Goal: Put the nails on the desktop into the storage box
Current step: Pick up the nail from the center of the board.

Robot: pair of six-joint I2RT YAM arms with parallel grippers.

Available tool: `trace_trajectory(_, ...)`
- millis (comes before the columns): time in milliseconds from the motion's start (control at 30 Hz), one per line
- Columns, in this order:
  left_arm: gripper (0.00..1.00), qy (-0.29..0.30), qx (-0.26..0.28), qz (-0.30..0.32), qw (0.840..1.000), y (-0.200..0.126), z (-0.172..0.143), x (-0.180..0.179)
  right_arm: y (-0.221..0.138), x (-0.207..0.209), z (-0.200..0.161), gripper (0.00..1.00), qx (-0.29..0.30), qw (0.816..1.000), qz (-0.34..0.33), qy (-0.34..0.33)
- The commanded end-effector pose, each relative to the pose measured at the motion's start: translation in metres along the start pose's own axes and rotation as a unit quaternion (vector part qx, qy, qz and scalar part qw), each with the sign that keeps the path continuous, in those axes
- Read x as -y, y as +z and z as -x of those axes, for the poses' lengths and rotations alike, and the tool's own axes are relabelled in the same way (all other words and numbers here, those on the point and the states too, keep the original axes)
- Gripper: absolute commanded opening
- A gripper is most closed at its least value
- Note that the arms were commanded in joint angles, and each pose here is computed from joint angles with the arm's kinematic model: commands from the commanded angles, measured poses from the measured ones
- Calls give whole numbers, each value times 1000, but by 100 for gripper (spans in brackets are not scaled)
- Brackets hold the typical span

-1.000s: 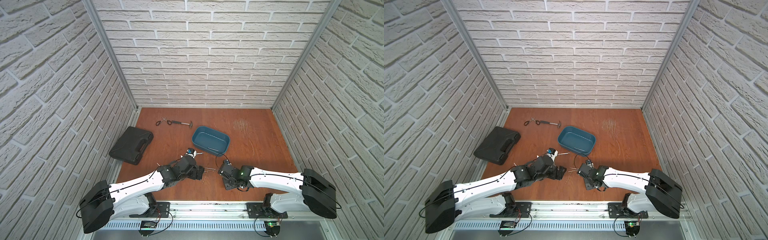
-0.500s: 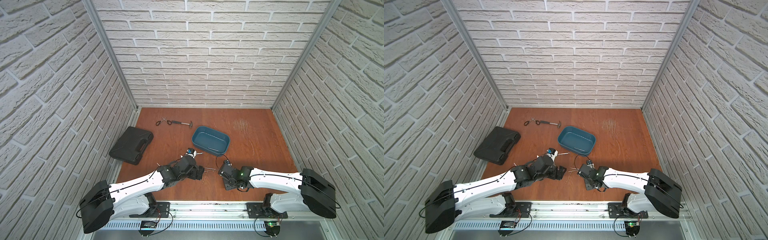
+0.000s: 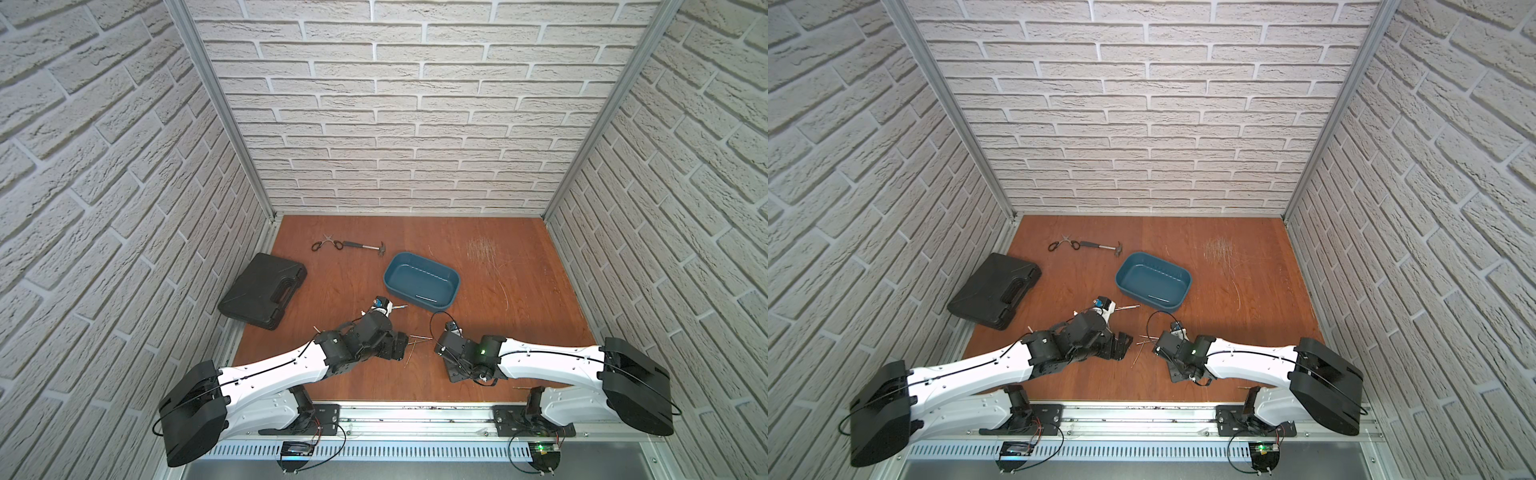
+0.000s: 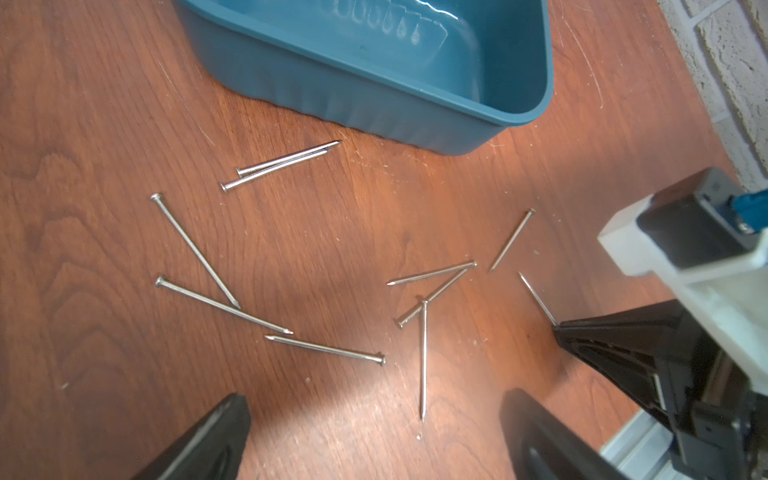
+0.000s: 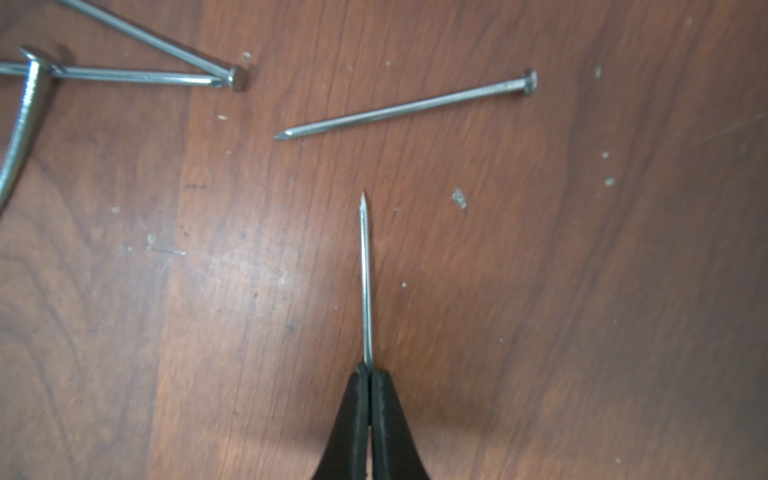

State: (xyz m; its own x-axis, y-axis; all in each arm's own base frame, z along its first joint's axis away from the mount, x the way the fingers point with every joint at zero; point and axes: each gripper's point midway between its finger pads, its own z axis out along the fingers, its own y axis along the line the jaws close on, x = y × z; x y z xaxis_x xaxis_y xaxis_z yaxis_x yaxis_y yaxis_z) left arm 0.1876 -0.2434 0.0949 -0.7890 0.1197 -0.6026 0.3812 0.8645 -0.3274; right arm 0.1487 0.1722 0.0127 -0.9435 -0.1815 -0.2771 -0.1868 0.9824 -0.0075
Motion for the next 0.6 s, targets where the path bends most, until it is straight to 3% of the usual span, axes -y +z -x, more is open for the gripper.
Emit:
trace_trajectory(0, 98, -2, 14, -5, 1000, 0, 4, 2, 5, 9, -17, 3, -25, 1000, -16, -2)
trace_trajectory(567, 98, -3, 28, 3, 1000, -10, 9, -2, -42, 13, 9, 3, 42, 999, 6, 14)
